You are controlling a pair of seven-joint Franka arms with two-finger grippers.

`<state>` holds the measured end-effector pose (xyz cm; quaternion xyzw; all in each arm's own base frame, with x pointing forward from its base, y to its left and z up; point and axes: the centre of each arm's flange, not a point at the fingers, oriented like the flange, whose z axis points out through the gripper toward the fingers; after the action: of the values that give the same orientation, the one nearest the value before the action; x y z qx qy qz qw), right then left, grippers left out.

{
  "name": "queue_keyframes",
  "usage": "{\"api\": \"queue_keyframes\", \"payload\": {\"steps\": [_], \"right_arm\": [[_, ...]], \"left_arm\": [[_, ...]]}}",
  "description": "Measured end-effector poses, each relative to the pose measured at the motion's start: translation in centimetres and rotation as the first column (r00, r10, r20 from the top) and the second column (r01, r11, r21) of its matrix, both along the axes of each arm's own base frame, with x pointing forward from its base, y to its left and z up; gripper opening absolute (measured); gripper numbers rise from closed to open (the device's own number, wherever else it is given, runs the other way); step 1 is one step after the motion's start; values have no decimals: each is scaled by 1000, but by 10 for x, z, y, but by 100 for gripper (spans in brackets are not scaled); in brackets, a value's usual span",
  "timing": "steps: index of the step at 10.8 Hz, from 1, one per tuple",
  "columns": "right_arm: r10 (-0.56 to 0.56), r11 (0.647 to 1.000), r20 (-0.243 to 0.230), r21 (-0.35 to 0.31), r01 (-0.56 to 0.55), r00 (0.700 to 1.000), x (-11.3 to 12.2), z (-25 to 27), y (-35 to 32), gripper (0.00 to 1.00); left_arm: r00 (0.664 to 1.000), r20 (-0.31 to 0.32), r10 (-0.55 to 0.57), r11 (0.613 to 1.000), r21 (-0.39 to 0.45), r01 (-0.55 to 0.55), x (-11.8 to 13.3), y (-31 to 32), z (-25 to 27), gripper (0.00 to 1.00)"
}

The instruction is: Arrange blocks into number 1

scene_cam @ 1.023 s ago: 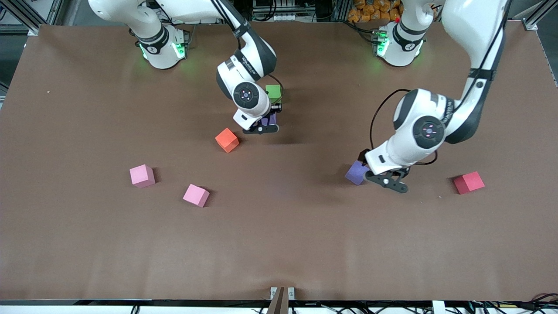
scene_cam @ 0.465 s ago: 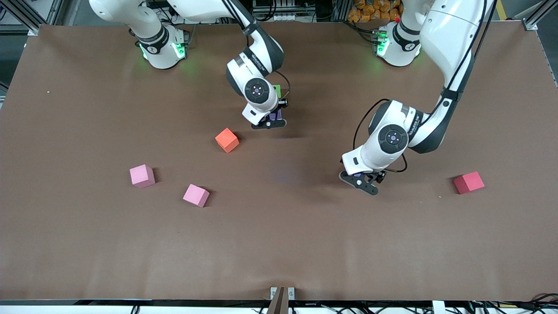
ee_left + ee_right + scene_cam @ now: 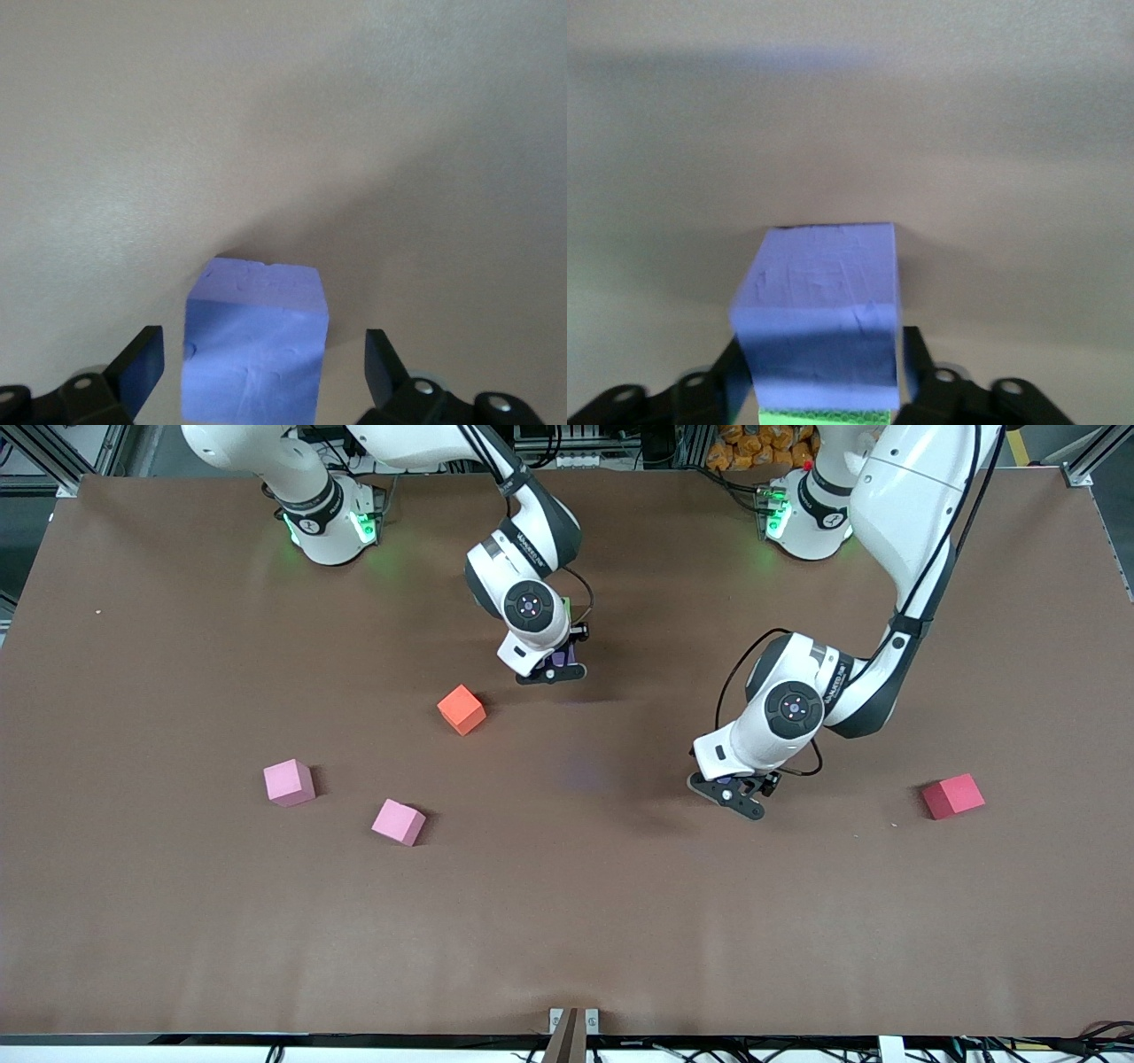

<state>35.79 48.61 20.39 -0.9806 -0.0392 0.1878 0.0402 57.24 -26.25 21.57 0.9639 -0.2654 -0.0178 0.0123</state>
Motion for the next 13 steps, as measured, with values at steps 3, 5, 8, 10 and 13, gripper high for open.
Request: {"api": "queue_keyframes", "payload": {"steps": [3, 5, 8, 10, 13], "right_arm": [[-15, 1000, 6, 23, 15, 1000, 13, 29, -6, 100], [-29, 999, 38, 25, 28, 999, 56, 82, -42, 100], [13, 1000, 140, 0, -13, 990, 142, 145, -131, 100], [-28, 1000, 164, 3, 28, 986, 180, 156, -178, 100], [-170, 985, 159, -6, 174, 972, 221, 142, -257, 100]], "left_arm": [[1000, -5, -2, 1000, -4, 2, -9, 2, -18, 94], [1000, -4, 8, 1000, -5, -8, -10, 1, -18, 79], [991, 7, 135, 990, -35, -135, -23, -43, -3, 61], [974, 14, 226, 973, -59, -225, -46, -97, 13, 61], [940, -6, 341, 937, -80, -340, -85, -157, 26, 59]]}}
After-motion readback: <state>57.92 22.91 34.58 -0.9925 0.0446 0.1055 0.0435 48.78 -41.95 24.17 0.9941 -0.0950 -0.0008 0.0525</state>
